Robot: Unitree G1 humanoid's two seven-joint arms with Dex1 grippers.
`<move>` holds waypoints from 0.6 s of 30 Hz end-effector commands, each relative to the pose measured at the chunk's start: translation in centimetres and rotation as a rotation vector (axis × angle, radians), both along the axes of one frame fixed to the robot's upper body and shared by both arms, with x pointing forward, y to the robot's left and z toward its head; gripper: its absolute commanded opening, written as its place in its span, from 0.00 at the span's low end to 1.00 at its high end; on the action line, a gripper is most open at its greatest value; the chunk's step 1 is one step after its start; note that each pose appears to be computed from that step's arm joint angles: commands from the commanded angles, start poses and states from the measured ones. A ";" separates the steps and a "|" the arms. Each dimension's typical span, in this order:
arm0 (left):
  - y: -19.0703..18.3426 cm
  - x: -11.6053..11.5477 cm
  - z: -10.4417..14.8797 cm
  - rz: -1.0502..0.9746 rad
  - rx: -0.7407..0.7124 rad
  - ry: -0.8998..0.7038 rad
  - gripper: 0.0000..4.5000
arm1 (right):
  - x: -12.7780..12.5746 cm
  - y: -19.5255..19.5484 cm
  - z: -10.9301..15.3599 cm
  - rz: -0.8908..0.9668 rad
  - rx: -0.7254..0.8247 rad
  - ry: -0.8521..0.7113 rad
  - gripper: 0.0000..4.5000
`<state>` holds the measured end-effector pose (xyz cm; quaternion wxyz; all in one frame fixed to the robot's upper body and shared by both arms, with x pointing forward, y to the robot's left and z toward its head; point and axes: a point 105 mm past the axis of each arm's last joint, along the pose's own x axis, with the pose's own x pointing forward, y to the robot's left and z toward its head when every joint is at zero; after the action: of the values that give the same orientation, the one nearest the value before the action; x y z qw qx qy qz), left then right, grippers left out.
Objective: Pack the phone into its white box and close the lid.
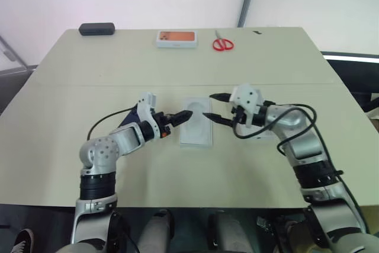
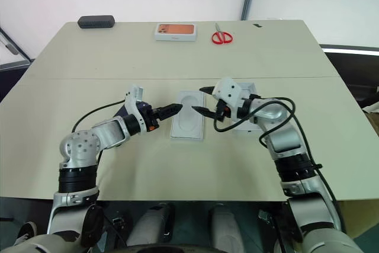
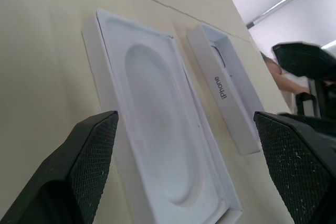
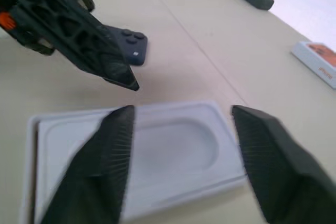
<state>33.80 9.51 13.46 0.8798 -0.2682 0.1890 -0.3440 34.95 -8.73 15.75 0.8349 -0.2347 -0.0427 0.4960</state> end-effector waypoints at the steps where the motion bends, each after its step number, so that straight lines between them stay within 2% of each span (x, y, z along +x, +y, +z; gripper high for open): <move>1: 2.7 0.8 1.6 0.083 -0.002 -0.105 0.97 | 1.0 1.3 -0.9 -0.020 -0.093 -0.058 0.20; 3: 4.1 1.1 1.8 0.111 0.007 -0.117 0.97 | 1.6 2.5 -1.0 -0.030 -0.072 -0.056 0.01; 6: 5.3 1.3 1.6 0.137 0.051 -0.141 0.97 | 2.3 3.4 -1.5 -0.038 -0.118 -0.080 0.01; 11: 6.1 1.3 1.6 0.164 0.039 -0.130 0.97 | 2.3 3.5 -3.6 -0.012 -0.257 -0.090 0.01; 15: 5.9 1.0 1.5 0.161 0.043 -0.139 0.97 | 0.7 3.3 -5.8 0.086 -0.374 -0.051 0.01; 18: 5.9 0.9 1.3 0.167 0.049 -0.137 0.97 | -0.7 3.8 -5.9 0.162 -0.371 -0.020 0.01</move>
<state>34.81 15.09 13.38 0.9164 -0.2456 0.1440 -0.2812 35.23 -5.64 9.66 0.7486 -0.3902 0.0296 0.5351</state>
